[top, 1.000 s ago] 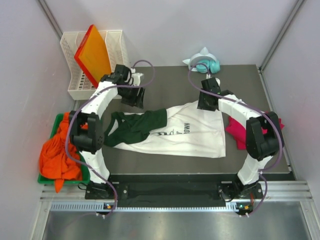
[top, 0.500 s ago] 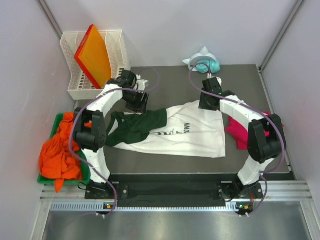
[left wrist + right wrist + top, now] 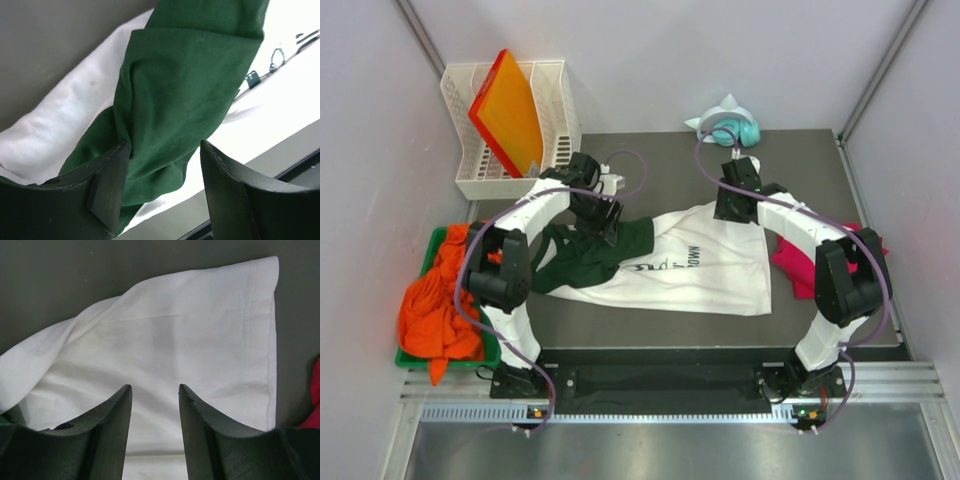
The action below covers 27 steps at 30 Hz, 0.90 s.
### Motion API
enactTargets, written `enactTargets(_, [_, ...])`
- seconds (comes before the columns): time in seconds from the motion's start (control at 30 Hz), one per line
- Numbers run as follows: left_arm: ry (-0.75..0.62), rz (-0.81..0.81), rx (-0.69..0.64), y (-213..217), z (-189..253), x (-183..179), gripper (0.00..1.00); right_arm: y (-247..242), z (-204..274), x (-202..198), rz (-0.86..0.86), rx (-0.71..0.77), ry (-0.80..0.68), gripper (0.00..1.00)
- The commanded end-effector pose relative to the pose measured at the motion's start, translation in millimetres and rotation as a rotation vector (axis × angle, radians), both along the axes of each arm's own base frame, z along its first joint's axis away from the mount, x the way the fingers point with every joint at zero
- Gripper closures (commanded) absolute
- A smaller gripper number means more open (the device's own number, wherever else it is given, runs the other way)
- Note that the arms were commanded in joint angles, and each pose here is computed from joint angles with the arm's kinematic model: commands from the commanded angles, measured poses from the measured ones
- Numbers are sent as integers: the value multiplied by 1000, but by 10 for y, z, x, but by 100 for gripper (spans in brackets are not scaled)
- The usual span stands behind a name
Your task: Fold and stack the t-shirts
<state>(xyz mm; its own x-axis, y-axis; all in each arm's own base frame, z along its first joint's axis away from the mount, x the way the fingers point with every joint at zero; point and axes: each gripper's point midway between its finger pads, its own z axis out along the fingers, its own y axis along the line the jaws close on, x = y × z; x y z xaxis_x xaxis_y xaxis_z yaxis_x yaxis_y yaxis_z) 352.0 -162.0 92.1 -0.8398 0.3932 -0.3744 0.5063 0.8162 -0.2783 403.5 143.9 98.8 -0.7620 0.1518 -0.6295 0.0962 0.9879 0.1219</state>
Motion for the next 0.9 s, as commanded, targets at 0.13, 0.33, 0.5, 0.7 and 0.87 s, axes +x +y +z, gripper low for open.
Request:
enactTargets(0.13, [-18,38,87,101,-57,-12,37,48,98,-24,3,12,-43,57])
enactTargets(0.33, [40,27,116,139,-231,-138,49,49,76,-44,6,12,-40,57])
enactTargets(0.5, [35,25,107,129,-219,-151,100,52,91,-41,9,12,-42,57])
enactTargets(0.7, [-142,51,59,120,158,-43,100,47,77,-56,13,10,-42,57])
enactTargets(0.87, [-287,128,50,185,496,158,100,70,32,-83,15,21,-34,57])
